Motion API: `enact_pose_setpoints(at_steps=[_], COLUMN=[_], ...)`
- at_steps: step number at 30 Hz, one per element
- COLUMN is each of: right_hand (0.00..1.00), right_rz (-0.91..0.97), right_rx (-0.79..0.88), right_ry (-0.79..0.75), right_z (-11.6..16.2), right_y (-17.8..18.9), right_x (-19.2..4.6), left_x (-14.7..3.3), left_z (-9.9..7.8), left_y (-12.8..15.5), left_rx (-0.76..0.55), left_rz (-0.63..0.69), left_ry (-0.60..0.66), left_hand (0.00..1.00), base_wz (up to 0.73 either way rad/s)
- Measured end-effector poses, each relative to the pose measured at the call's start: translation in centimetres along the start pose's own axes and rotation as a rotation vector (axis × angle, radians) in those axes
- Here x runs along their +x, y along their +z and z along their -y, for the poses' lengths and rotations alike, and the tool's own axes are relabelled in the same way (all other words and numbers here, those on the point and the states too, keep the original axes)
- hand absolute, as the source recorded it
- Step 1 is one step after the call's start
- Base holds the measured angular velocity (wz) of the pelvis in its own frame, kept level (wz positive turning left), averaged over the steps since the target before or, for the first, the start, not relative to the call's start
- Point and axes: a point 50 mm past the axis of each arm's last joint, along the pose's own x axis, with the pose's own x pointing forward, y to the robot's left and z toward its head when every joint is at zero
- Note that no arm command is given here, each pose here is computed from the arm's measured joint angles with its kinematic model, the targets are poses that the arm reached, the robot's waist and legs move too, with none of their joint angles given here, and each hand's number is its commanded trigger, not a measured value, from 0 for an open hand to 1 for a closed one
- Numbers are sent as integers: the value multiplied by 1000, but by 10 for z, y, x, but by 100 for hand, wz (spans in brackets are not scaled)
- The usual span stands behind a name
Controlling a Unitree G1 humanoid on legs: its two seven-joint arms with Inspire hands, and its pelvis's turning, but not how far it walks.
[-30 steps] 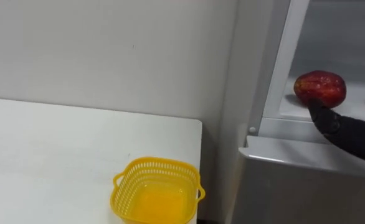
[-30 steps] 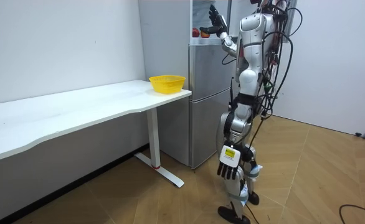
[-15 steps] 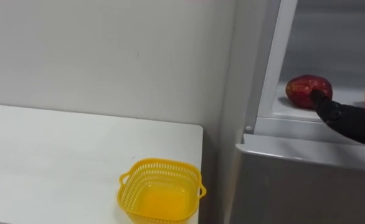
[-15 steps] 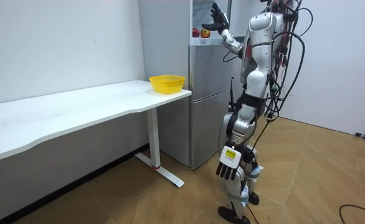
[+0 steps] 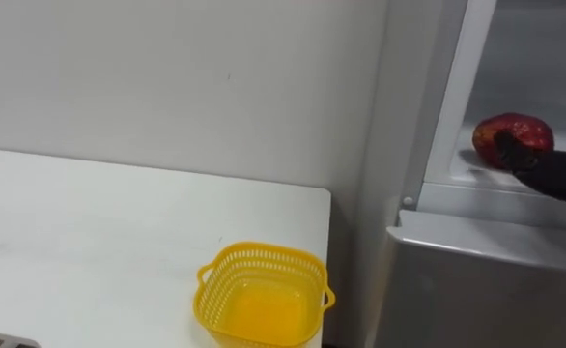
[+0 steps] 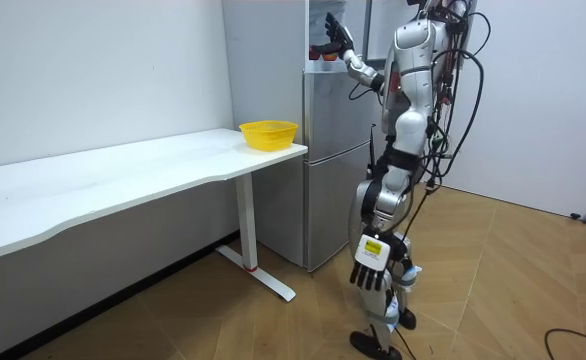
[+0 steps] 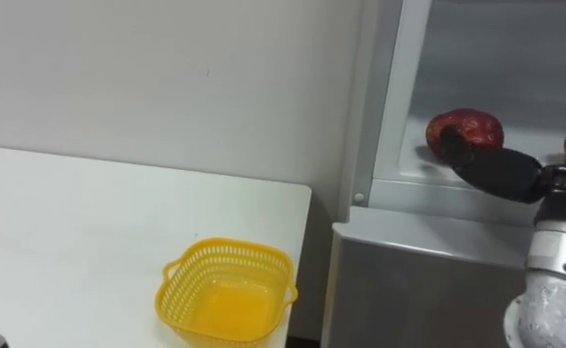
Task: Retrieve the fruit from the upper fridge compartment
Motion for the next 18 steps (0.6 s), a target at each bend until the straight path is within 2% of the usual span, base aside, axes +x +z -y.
enact_pose_setpoints(at_steps=[9, 18], right_hand=[0, 0], right_rz=[-19, -41], right_rx=[-66, -87], right_ry=[20, 87], right_z=[0, -1], right_y=[-4, -5], right_x=[25, 32], left_x=[0, 0], left_z=[0, -4], left_y=[1, 0], left_rx=[-1, 1], left_rz=[-20, -36], left_ry=[2, 3], left_hand=[0, 0], base_wz=[0, 0])
